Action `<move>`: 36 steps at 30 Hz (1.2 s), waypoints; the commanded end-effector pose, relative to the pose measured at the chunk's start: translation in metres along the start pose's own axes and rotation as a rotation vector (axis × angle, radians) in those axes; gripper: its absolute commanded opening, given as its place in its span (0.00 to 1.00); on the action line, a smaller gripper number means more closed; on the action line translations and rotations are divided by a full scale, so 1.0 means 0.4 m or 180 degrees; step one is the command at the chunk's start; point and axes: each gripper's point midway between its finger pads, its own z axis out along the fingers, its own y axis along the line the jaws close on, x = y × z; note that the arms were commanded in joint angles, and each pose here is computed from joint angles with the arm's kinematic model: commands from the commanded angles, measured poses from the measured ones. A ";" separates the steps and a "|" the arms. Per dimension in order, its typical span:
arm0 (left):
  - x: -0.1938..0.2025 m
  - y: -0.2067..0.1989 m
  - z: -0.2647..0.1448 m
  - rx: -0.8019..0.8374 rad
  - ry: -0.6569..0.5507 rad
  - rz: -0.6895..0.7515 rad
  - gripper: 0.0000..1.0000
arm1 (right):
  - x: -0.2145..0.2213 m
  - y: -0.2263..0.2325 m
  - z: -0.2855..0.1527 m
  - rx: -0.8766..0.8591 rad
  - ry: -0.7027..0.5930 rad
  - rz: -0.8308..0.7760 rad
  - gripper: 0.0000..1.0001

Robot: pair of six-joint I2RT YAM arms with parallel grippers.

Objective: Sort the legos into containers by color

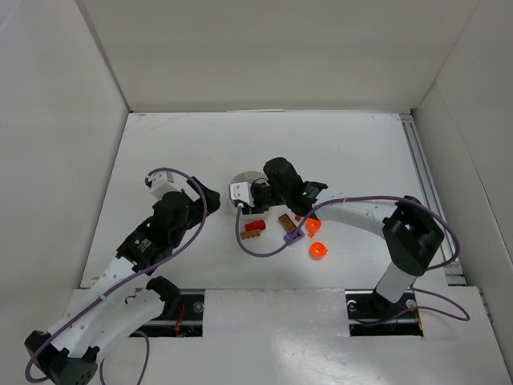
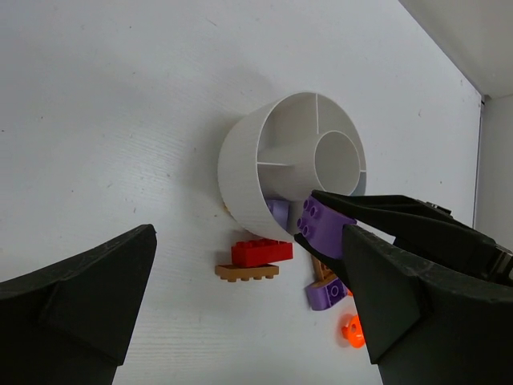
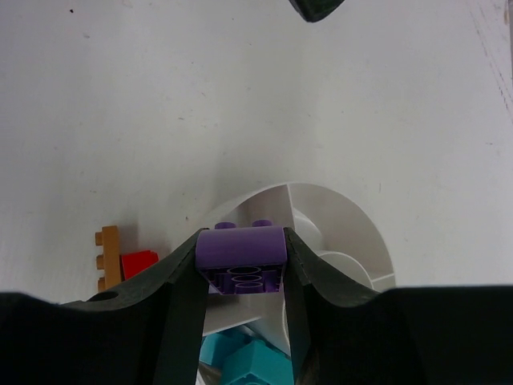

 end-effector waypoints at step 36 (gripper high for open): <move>0.120 -0.191 0.031 0.1156 0.0540 0.0962 1.00 | -0.041 -0.160 -0.475 0.1872 0.0171 0.0682 1.00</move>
